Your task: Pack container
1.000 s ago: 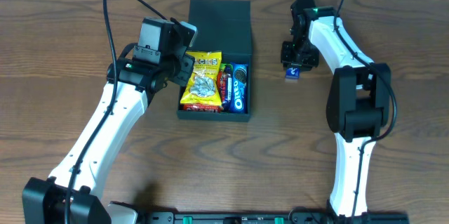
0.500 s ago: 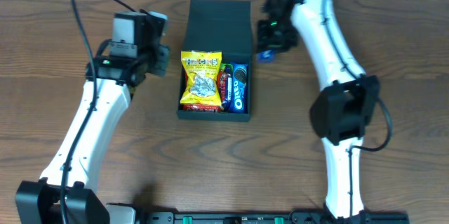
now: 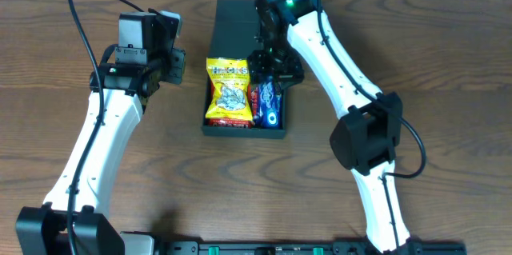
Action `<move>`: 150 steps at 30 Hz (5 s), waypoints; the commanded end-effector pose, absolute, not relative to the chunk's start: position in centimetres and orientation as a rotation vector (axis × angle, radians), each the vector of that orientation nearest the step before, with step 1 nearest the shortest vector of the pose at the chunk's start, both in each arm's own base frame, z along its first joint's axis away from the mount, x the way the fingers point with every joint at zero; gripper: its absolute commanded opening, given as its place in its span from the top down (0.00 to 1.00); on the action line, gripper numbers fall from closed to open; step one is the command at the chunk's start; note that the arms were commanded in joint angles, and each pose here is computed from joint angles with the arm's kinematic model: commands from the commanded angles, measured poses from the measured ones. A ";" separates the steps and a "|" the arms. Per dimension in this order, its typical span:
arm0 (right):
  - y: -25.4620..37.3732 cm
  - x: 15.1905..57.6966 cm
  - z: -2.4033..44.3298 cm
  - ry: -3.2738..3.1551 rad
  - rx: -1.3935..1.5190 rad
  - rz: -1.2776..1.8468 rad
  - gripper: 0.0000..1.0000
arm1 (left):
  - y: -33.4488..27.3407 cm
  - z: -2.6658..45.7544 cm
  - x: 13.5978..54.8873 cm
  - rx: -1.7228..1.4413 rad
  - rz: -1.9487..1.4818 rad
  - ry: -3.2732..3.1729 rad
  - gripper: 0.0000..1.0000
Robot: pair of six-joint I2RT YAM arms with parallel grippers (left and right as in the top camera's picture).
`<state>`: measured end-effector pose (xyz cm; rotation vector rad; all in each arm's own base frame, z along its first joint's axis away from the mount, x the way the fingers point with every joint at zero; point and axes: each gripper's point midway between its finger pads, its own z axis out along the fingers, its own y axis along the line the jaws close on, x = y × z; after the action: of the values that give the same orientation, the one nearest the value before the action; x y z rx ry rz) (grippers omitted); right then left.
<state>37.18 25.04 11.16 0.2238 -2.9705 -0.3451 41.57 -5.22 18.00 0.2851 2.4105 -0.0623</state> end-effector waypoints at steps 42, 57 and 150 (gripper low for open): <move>30.4 34.8 10.8 -2.907 0.642 -0.512 0.98 | -14.7 6.7 42.6 0.405 -0.714 2.546 0.94; 22.3 44.9 15.6 -3.297 0.346 -0.499 0.98 | -13.8 15.5 45.8 0.375 -0.646 2.363 0.94; 10.3 45.2 26.7 -3.529 0.462 -0.484 0.99 | -8.1 22.1 38.9 0.651 -0.564 2.556 0.94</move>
<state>45.18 11.36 26.36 0.5668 -3.4982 -0.5532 39.85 -8.93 24.18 0.6456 2.4825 -0.5960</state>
